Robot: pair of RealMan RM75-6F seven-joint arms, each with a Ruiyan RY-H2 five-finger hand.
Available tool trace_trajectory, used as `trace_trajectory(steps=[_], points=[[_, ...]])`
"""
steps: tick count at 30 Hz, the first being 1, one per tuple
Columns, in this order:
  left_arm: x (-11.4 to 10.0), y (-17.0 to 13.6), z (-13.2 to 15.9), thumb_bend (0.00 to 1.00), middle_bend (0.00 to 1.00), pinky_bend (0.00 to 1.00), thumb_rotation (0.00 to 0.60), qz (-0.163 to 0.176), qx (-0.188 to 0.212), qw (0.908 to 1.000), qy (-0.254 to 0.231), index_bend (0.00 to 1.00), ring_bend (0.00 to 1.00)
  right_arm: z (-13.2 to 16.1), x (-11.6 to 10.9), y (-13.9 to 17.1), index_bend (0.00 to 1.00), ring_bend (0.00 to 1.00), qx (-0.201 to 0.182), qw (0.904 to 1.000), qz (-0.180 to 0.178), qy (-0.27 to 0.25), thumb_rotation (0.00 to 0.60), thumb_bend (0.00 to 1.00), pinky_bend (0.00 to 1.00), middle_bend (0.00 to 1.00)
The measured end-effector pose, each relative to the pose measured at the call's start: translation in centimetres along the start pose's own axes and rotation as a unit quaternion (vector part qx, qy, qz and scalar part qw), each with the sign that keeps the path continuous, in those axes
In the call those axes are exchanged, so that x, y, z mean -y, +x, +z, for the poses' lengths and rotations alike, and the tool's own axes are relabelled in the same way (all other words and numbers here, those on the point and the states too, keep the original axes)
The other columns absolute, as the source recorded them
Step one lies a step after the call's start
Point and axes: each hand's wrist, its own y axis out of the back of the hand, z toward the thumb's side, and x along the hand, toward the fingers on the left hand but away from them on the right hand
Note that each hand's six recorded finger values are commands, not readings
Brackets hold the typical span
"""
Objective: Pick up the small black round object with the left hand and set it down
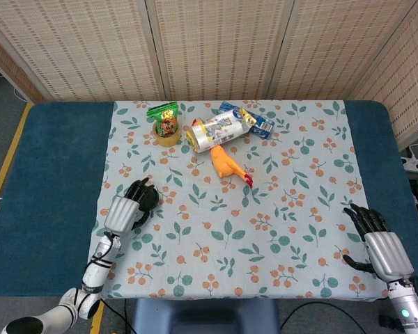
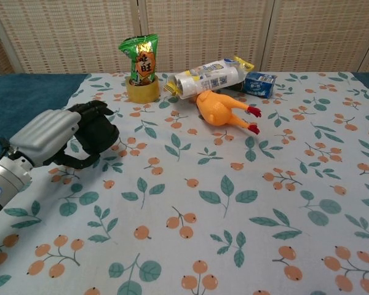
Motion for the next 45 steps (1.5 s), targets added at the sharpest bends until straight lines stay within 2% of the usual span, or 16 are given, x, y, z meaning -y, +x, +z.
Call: trace_trajectory(steps=[4,8,10,14,17,20,29,31,32,33,36,38,39,40,42,45], points=[[-2.8,0.4,-1.1,0.75,0.82,0.9,0.6,0.047,-0.031,0.9945,-0.088,0.69,0.74,0.2,0.0,0.1,0.0,0.0,-0.003,1.0,-0.001,-0.001,0.6,0.09,0.0,0.0],[-4.5,1.1,-3.6,0.76,0.82,0.9,0.6,0.071,-0.098,0.9725,-0.199,0.69,0.74,0.2,0.0,0.1,0.0,0.0,-0.004,1.0,-0.001,-0.001,0.6,0.09,0.0,0.0],[-4.7,1.3,-4.5,0.76,0.82,0.9,0.6,0.067,-0.132,0.9491,-0.278,0.69,0.74,0.2,0.1,0.1,0.0,0.0,-0.005,1.0,0.001,-0.001,0.6,0.09,0.0,0.0],[-4.8,1.7,-5.5,0.77,0.82,0.9,0.6,0.022,-0.197,0.8647,-0.462,0.69,0.74,0.2,0.2,0.1,0.0,0.0,-0.004,1.0,0.002,0.001,0.6,0.09,0.0,0.0],[-5.3,1.8,-6.3,0.76,0.82,0.9,0.6,-0.01,-0.224,0.8099,-0.542,0.69,0.74,0.4,0.4,0.0,0.0,0.0,-0.006,1.0,0.005,0.002,0.6,0.09,0.0,0.0],[-6.2,1.7,-7.3,0.76,0.82,0.9,0.6,-0.024,-0.234,0.7955,-0.558,0.69,0.74,0.4,0.4,0.0,0.0,0.0,-0.005,1.0,0.005,0.002,0.6,0.09,0.0,0.0],[-6.9,2.0,-5.7,0.77,0.82,0.9,0.6,-0.016,-0.197,0.8154,-0.544,0.69,0.74,0.2,0.4,0.0,0.0,0.0,-0.004,1.0,0.005,0.001,0.6,0.09,0.0,0.0],[-6.8,2.0,-5.6,0.77,0.82,0.9,0.6,-0.021,-0.188,0.8312,-0.523,0.69,0.74,0.2,0.3,0.0,0.0,0.0,-0.003,1.0,0.004,0.001,0.6,0.09,0.0,0.0],[-6.9,2.0,-5.7,0.78,0.82,0.9,0.6,-0.021,-0.174,0.8567,-0.485,0.69,0.74,0.2,0.3,0.0,0.0,0.0,-0.004,1.0,0.004,0.001,0.6,0.09,0.0,0.0],[-7.0,2.0,-5.7,0.78,0.82,0.9,0.6,-0.021,-0.167,0.8693,-0.465,0.69,0.74,0.2,0.3,0.0,0.0,0.0,-0.004,1.0,0.004,0.001,0.6,0.09,0.0,0.0],[-7.1,2.0,-6.1,0.77,0.82,0.9,0.6,-0.017,-0.127,0.9381,-0.322,0.69,0.74,0.2,0.4,0.1,0.0,0.0,-0.005,1.0,0.006,0.002,0.6,0.09,0.0,0.0],[-6.9,1.9,-6.5,0.77,0.82,0.89,0.6,-0.018,-0.093,0.9769,-0.191,0.69,0.74,0.3,0.4,0.1,0.0,0.0,-0.005,1.0,0.006,0.002,0.6,0.09,0.0,0.0],[-6.8,1.8,-6.7,0.76,0.82,0.89,0.6,-0.017,-0.079,0.9879,-0.132,0.69,0.74,0.3,0.4,0.2,0.0,0.0,-0.005,1.0,0.006,0.002,0.6,0.09,0.0,0.0],[-6.6,1.7,-7.0,0.76,0.82,0.89,0.6,-0.017,-0.06,0.9966,-0.054,0.69,0.74,0.3,0.4,0.2,0.0,0.0,-0.005,1.0,0.006,0.002,0.6,0.09,0.0,0.0],[-6.2,1.6,-7.1,0.76,0.82,0.89,0.6,-0.017,-0.03,0.9977,0.058,0.69,0.74,0.3,0.3,0.2,0.0,0.0,-0.004,1.0,0.006,0.001,0.6,0.09,0.0,0.0],[-5.3,1.3,-6.3,0.75,0.82,0.89,0.6,-0.016,0.024,0.9795,0.2,0.69,0.74,0.2,0.4,0.2,0.0,0.0,-0.004,1.0,0.007,0.002,0.6,0.09,0.0,0.0]])
